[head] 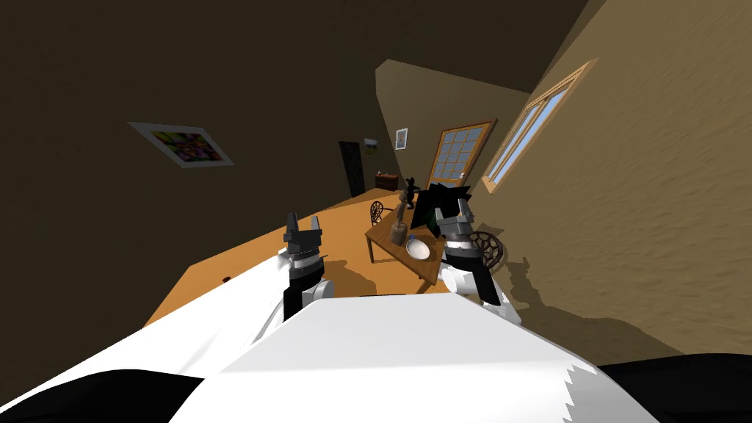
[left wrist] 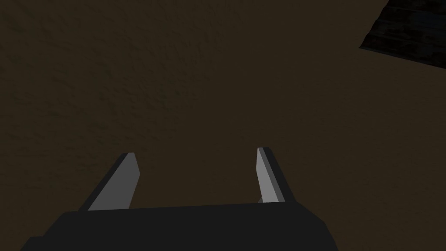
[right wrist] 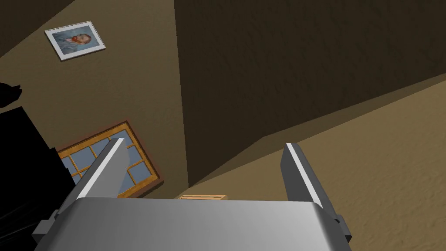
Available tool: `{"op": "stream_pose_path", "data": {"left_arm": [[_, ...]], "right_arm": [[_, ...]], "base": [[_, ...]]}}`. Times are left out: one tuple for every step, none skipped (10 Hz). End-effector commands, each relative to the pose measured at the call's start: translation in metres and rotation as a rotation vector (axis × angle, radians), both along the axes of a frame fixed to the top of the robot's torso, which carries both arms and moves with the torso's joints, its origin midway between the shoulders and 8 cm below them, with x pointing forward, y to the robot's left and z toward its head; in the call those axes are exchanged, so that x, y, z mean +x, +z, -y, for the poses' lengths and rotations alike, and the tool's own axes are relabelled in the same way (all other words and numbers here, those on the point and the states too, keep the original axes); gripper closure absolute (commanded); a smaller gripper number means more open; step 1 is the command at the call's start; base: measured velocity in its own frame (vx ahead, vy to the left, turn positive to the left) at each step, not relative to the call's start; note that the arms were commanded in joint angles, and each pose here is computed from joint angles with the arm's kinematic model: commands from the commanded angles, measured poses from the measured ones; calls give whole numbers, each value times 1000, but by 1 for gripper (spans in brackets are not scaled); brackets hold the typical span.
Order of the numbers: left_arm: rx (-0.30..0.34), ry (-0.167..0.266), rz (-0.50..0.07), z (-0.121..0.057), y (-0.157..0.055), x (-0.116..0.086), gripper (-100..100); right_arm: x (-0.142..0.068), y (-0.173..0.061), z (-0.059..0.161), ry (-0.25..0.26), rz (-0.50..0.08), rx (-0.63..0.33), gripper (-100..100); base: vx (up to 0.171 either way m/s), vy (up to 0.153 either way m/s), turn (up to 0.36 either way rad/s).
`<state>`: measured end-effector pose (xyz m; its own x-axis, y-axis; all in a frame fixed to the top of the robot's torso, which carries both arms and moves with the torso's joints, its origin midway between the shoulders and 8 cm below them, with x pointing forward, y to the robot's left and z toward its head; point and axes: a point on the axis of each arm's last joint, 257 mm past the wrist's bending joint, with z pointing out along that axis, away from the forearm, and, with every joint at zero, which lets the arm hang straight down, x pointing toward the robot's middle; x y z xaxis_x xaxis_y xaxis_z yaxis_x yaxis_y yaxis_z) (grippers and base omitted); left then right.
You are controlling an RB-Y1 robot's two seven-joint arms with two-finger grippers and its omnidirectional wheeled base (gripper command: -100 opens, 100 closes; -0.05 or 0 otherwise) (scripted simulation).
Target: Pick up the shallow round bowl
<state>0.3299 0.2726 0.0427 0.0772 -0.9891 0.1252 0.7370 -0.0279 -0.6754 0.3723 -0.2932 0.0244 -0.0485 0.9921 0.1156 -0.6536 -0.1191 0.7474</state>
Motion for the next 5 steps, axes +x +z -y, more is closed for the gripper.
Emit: {"op": "stream_pose_path", "data": {"left_arm": [[0,0,0,0,0,0,0],[0,0,0,0,0,0,0],[0,0,0,0,0,0,0],[0,0,0,0,0,0,0],[0,0,0,0,0,0,0]], "right_arm": [[22,-14,3,56,-50,69,-100],[24,-18,4,68,-60,89,-100],[39,-30,7,102,-98,136,-100],[40,-32,7,109,-103,148,-100],[55,-47,11,141,-149,201,-100]], "base": [[-65,-23,-18],[-51,-14,-3],[-48,-12,-12],[-37,-8,-4],[-41,-8,-10]]}}
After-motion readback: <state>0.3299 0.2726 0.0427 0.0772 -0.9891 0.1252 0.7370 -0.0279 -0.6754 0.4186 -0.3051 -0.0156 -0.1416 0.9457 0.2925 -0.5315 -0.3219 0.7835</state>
